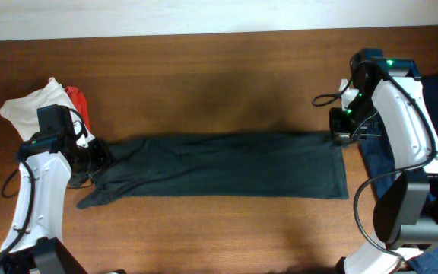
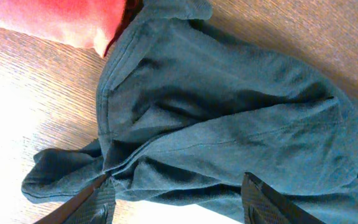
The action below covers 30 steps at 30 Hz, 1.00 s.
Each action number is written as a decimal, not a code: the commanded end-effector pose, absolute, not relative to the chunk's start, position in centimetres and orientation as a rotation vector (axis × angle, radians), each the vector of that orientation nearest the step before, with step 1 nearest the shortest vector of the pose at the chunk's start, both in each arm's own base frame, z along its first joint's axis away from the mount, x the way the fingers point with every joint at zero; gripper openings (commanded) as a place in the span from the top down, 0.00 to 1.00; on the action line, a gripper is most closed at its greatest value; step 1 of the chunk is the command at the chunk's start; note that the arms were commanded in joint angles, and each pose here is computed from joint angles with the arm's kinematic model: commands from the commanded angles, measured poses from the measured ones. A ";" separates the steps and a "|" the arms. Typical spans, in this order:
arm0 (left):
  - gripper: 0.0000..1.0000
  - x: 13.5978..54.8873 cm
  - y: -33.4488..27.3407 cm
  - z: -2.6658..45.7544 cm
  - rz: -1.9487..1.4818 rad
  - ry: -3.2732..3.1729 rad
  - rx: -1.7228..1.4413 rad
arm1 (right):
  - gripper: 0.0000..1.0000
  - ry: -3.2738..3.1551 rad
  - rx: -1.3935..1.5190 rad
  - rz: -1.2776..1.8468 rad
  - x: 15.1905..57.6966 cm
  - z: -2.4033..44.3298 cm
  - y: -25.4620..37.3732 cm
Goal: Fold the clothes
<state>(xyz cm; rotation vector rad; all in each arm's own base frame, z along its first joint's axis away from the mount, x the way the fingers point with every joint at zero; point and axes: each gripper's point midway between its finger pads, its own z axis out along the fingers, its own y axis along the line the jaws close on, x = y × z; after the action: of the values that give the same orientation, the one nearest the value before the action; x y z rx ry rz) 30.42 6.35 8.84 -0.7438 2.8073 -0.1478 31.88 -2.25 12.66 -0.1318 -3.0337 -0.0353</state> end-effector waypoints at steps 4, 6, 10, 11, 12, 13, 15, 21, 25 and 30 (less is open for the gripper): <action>0.36 30.5 6.4 9.3 -0.154 2.800 -0.723 | 0.95 -2.850 -0.288 0.223 27.1 9.7 -4.9; 0.36 30.5 6.4 9.3 -0.154 2.800 -0.723 | 0.95 -2.807 -0.293 0.292 25.8 8.5 -5.6; 0.36 30.5 6.4 9.3 -0.154 2.801 -0.723 | 0.95 -2.777 -0.359 0.416 25.1 7.9 -6.9; 0.36 30.5 6.4 9.3 -0.154 2.801 -0.723 | 0.86 -2.781 -0.360 0.415 25.2 7.9 -6.9; 0.36 30.5 6.4 9.3 -0.154 2.801 -0.723 | 0.63 -2.783 -0.360 0.415 25.3 7.9 -6.9; 0.36 30.5 6.4 9.3 -0.154 2.801 -0.723 | 0.45 -2.783 -0.360 0.415 25.3 7.9 -6.9; 0.36 30.5 6.4 9.3 -0.154 2.801 -0.723 | 0.40 -2.783 -0.361 0.415 25.3 7.9 -6.9; 0.35 30.5 6.4 9.3 -0.154 2.800 -0.723 | 0.30 -2.862 -0.359 -0.077 26.7 6.7 -4.9; 0.35 30.6 6.4 9.3 -0.154 2.796 -0.722 | 0.30 -2.911 -0.389 -0.214 27.2 5.2 -5.7; 0.35 30.6 6.4 9.3 -0.154 2.797 -0.722 | 0.25 -2.978 -0.322 -0.310 27.9 2.6 -4.7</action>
<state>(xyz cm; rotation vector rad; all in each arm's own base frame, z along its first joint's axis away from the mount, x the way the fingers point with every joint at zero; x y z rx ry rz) 30.45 6.36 8.86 -0.7433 2.8059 -0.1477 28.12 -5.46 3.26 -0.3624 -2.9631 -0.2445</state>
